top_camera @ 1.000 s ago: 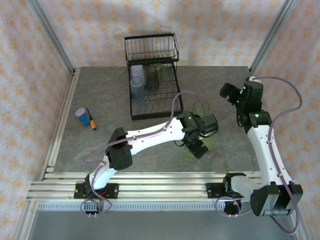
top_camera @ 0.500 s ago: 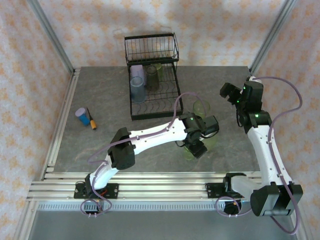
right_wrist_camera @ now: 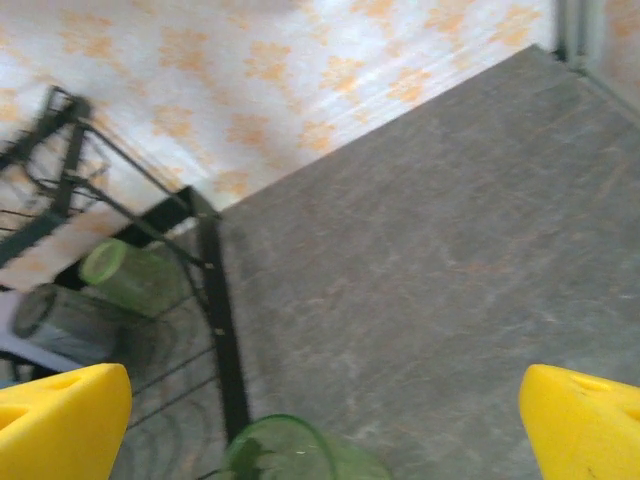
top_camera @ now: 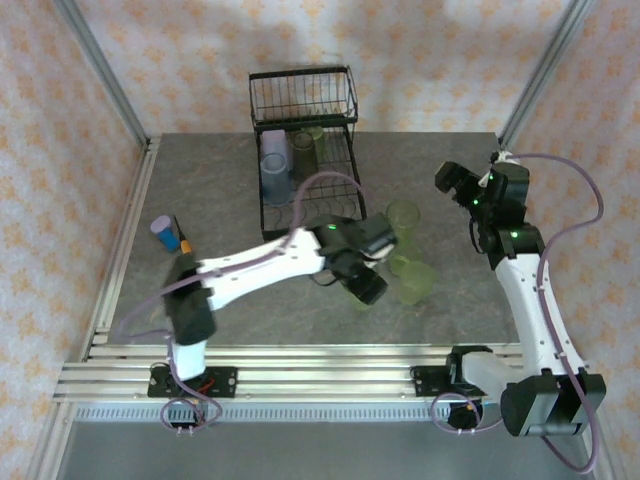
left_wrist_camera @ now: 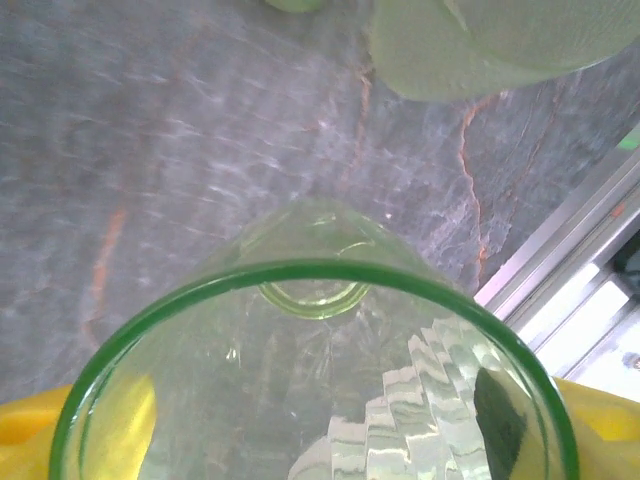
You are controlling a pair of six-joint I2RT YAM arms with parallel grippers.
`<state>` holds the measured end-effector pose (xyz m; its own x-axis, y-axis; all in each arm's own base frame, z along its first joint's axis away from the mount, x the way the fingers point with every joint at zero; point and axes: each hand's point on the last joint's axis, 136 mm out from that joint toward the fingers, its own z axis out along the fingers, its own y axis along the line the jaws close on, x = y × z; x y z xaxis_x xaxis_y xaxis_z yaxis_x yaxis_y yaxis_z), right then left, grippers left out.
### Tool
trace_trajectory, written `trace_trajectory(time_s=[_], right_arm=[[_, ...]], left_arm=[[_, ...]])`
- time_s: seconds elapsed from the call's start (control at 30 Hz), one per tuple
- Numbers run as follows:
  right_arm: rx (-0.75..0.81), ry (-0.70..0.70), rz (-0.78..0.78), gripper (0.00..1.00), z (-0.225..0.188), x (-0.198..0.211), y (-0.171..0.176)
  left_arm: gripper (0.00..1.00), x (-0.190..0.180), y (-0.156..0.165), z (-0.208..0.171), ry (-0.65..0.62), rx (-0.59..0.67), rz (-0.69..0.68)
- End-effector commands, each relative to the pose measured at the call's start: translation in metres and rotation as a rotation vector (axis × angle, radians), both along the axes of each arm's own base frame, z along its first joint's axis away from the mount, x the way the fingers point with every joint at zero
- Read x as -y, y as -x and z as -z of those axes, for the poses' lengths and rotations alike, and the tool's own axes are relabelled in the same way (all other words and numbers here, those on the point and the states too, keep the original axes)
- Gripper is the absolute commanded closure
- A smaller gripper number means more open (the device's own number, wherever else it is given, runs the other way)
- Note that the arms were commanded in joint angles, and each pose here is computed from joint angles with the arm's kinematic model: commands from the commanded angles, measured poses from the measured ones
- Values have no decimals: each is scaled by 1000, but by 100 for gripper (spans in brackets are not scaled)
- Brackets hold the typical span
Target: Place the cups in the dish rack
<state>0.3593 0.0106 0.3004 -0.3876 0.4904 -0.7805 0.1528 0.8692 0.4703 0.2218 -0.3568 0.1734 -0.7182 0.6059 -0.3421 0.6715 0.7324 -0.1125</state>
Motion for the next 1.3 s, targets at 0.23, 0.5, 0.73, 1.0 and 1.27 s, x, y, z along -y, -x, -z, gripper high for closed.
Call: trace_trajectory(time_s=[0.23,0.5,0.73,1.0,1.27], right_arm=[[370,-608,-365,1,-98,-83,-1],[362,-791,-579,1,-121,-156,0],[286,-919,-714,1,-113,-216,-1],[287,-976,-825,1,-125,-258,-4],[262,-1021,-875,1,-125,-283,-28]], left_arm=[[22,-106,-91,-125,775,411,-451],[23,-193,-127,-186,1141,708,-701],[24,-207,-134,-227,1365,859,-691],[24,-189,-140,-253,1549,823,-590],[25,-172,-144,-261,1580,749,-525]])
